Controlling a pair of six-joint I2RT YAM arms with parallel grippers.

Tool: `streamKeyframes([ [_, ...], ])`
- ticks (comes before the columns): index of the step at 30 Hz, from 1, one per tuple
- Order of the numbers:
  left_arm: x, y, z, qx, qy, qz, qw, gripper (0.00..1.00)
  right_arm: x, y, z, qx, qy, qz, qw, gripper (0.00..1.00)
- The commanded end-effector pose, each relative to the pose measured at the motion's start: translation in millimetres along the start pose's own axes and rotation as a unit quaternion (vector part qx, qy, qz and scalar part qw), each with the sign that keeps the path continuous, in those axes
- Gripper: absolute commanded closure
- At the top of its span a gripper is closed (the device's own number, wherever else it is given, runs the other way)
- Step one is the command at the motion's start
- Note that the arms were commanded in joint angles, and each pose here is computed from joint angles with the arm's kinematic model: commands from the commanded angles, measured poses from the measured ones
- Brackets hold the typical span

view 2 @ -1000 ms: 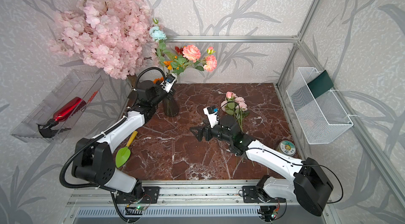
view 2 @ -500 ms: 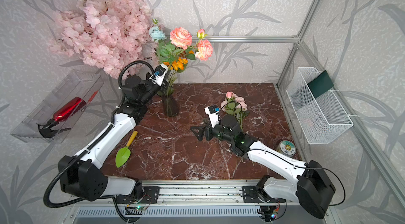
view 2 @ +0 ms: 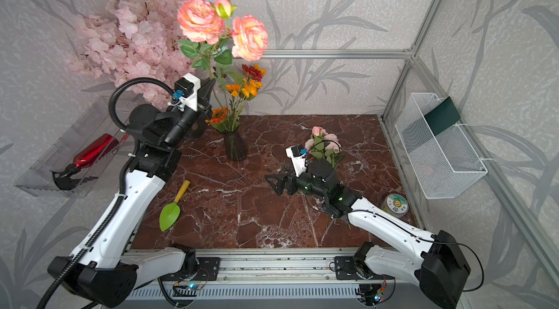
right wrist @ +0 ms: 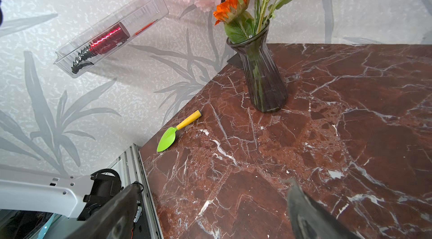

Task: Pick out pink flowers from the vase
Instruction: Pick up the flower from the vase, then place the flower at the center of the board.

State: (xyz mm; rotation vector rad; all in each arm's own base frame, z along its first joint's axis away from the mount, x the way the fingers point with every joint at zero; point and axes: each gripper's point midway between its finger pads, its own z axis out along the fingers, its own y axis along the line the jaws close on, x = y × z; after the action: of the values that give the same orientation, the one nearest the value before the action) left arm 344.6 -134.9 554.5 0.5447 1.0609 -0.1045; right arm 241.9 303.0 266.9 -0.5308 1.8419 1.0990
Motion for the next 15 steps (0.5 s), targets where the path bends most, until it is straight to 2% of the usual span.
streamKeyframes([
  [1, -49.3, 1.9, -18.1, 0.007, -0.047, -0.038, 0.998, 0.95, -22.5, 12.3, -7.5, -0.006, -0.023, -0.014, 1.0, 0.01],
  [4, -55.6, -3.1, -26.8, 0.023, -0.042, -0.083, 0.995, 0.95, -25.6, 15.6, -9.3, -0.008, -0.023, -0.018, 1.0, 0.01],
  [7, -47.1, -17.8, -33.6, 0.058, -0.021, -0.134, 0.989, 0.96, -28.4, 18.8, -12.3, -0.008, -0.017, -0.029, 0.999, 0.01],
  [11, -21.4, -50.8, -41.0, 0.131, 0.014, -0.191, 0.973, 0.97, -34.2, 20.2, -19.0, 0.002, -0.016, -0.049, 0.999, 0.01],
  [15, 18.3, -91.6, -50.2, 0.209, 0.053, -0.233, 0.948, 0.98, -37.8, 20.1, -23.7, 0.014, -0.01, -0.067, 0.998, 0.01],
])
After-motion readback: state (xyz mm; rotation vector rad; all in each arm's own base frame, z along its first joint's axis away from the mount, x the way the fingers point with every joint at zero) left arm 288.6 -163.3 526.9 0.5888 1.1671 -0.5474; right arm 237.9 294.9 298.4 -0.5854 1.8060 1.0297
